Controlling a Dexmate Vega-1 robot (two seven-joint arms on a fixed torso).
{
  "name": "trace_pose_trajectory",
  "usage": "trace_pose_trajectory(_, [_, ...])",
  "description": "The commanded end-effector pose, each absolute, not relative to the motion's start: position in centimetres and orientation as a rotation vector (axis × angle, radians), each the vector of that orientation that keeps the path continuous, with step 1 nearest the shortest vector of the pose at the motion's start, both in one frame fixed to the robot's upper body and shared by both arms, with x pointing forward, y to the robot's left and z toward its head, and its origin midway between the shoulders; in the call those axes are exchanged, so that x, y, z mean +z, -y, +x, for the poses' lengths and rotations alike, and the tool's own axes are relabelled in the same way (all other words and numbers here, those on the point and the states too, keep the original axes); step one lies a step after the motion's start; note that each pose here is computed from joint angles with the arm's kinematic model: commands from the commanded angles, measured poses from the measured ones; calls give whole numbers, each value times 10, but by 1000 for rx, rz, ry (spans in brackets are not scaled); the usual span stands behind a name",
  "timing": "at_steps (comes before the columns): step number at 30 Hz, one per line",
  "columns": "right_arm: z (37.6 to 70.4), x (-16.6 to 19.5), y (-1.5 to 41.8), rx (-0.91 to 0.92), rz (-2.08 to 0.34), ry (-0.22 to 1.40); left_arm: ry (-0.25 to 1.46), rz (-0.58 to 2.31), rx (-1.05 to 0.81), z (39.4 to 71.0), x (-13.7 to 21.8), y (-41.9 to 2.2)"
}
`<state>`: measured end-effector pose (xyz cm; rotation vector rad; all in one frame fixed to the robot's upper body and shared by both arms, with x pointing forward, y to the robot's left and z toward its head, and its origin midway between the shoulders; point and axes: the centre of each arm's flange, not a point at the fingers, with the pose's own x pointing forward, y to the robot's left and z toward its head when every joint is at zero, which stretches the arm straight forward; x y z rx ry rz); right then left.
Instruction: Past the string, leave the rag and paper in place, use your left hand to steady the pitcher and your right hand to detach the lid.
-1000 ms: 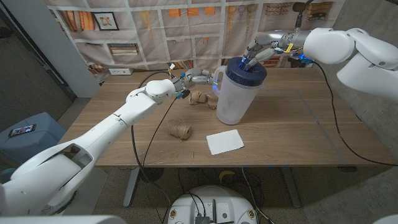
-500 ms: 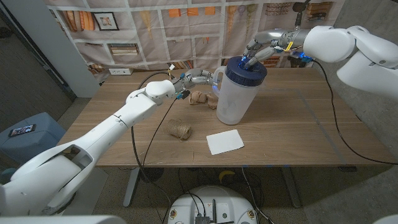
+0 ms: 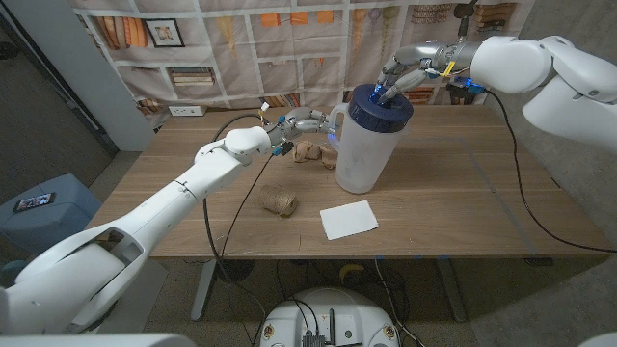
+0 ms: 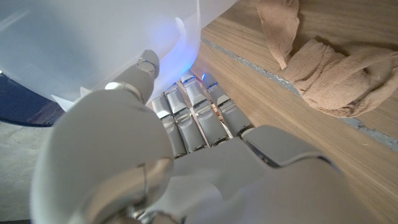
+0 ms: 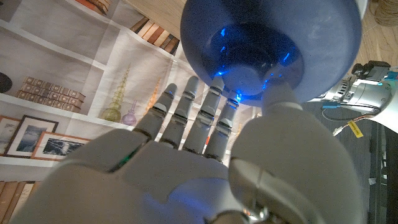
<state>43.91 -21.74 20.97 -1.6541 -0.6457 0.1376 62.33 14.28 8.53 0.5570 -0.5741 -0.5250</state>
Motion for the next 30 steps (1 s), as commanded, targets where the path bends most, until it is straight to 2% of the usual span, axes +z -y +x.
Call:
trace_pose_trajectory(1, [435, 213, 213, 141, -1659, 654, 572, 546, -517, 624, 80, -146])
trace_pose_trajectory(30, [424, 227, 205, 129, -1665, 699, 571, 525, -494, 620, 69, -155])
